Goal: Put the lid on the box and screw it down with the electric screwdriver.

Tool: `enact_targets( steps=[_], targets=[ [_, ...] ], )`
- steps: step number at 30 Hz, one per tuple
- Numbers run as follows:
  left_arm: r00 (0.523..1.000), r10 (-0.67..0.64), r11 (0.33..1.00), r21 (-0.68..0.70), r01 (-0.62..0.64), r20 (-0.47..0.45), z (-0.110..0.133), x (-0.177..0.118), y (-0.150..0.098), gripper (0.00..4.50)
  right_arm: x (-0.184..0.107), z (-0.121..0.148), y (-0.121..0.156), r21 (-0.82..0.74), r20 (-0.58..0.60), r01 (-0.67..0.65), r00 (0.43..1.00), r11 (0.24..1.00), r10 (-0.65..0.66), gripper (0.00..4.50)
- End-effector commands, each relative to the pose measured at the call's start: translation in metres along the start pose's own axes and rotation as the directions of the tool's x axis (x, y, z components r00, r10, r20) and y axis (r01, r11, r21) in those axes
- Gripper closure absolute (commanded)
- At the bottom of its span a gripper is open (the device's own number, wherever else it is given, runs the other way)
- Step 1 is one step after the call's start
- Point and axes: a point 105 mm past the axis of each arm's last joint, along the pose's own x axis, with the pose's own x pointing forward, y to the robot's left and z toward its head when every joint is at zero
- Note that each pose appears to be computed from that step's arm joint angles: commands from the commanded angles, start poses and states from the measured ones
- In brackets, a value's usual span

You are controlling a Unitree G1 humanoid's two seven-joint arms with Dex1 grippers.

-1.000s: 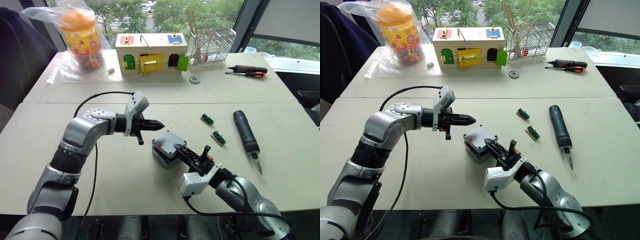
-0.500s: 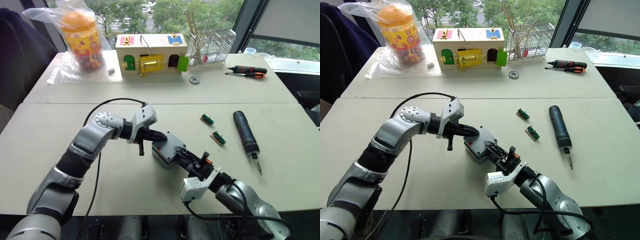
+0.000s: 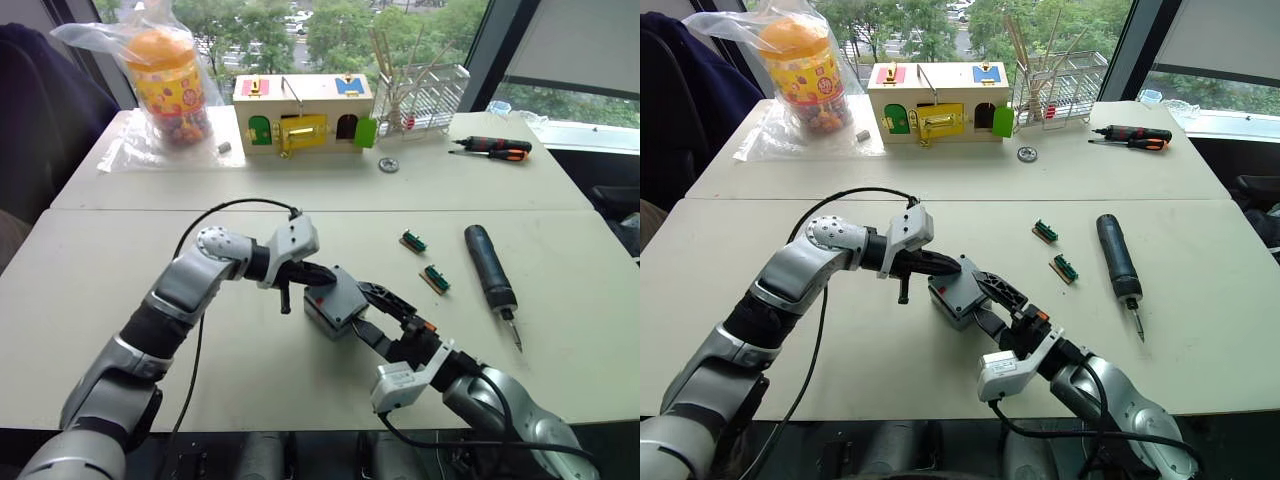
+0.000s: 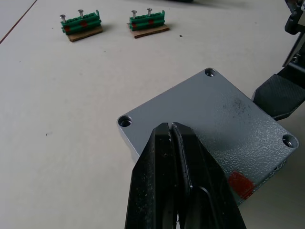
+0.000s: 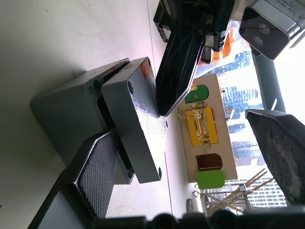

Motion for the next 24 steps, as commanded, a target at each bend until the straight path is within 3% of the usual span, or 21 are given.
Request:
enact_targets(
  steps=[1,6,11,15,22,24],
  targets=[
    [0.997,-0.034,0.999,-0.033,0.031,-0.065,-0.022,0.009,-0.010,4.50,-0.003,0.008,-0.011,0.001,0.033,0.044,0.998,0.999,-0.044,0.01],
    [0.999,-0.039,0.999,-0.016,0.038,-0.036,-0.019,0.010,-0.011,4.50,-0.008,0.013,-0.012,0.025,0.042,0.056,0.997,0.998,-0.057,0.01],
    [0.999,-0.042,0.999,0.002,0.042,0.005,-0.011,0.005,-0.013,4.50,-0.015,-0.005,-0.024,0.162,-0.054,0.128,0.991,0.978,-0.121,0.01],
    [0.998,-0.024,1.000,0.007,0.023,0.058,0.001,-0.002,-0.009,4.50,-0.018,-0.020,-0.033,0.261,-0.131,0.194,0.978,0.946,-0.164,1.06],
    [0.972,-0.024,0.999,-0.031,0.032,0.235,0.042,-0.024,-0.004,4.50,-0.020,-0.027,-0.033,0.302,-0.152,0.202,0.975,0.931,-0.162,4.15],
    [0.961,-0.024,0.998,-0.046,0.038,0.274,0.051,-0.029,-0.003,4.50,-0.021,-0.030,-0.034,0.318,-0.162,0.209,0.973,0.925,-0.164,4.41]
  ],
)
